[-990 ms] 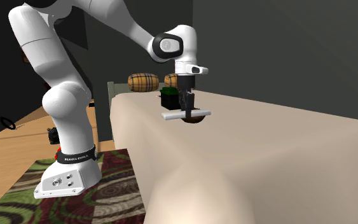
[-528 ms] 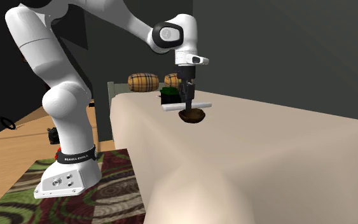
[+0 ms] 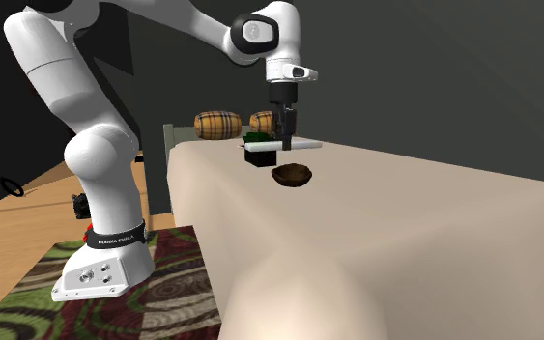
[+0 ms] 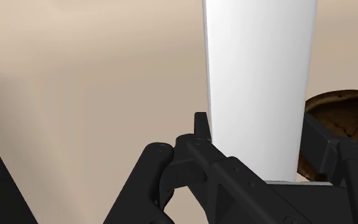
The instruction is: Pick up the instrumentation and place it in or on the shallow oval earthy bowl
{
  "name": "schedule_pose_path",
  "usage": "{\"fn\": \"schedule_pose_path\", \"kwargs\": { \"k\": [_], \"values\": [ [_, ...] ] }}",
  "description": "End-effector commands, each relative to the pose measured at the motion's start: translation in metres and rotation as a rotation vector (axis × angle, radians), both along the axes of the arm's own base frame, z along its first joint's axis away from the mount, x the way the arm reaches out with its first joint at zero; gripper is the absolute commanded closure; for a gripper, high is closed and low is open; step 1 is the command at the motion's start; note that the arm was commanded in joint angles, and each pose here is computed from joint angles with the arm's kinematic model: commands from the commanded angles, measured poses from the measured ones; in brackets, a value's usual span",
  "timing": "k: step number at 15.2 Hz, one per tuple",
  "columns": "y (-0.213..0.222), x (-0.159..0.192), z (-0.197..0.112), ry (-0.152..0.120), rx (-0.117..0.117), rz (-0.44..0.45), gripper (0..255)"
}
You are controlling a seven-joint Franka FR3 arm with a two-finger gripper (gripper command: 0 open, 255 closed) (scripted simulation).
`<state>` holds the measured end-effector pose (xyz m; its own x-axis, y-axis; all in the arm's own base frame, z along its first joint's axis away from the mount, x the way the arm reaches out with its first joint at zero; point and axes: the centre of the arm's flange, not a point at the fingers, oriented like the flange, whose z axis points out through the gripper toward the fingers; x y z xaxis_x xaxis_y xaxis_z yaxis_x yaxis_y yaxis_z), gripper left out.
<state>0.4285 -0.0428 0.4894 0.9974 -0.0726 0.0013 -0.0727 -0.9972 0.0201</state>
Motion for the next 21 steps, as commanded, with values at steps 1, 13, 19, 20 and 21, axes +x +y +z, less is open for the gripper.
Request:
{"fn": "schedule_pose_path", "kwargs": {
  "k": [1, 13, 19, 20, 21],
  "values": [
    [-0.001, 0.0, 0.009, 0.0, 0.0, 0.0, 255],
    [0.14, 0.073, 0.009, 0.0, 0.0, 0.0, 255],
    [0.194, 0.1, 0.004, 0.0, 0.0, 0.0, 255],
    [0.194, 0.1, -0.001, 0.0, 0.0, 0.0, 255],
    [0.194, 0.1, -0.006, 0.0, 0.0, 0.0, 255]
  ]
}}
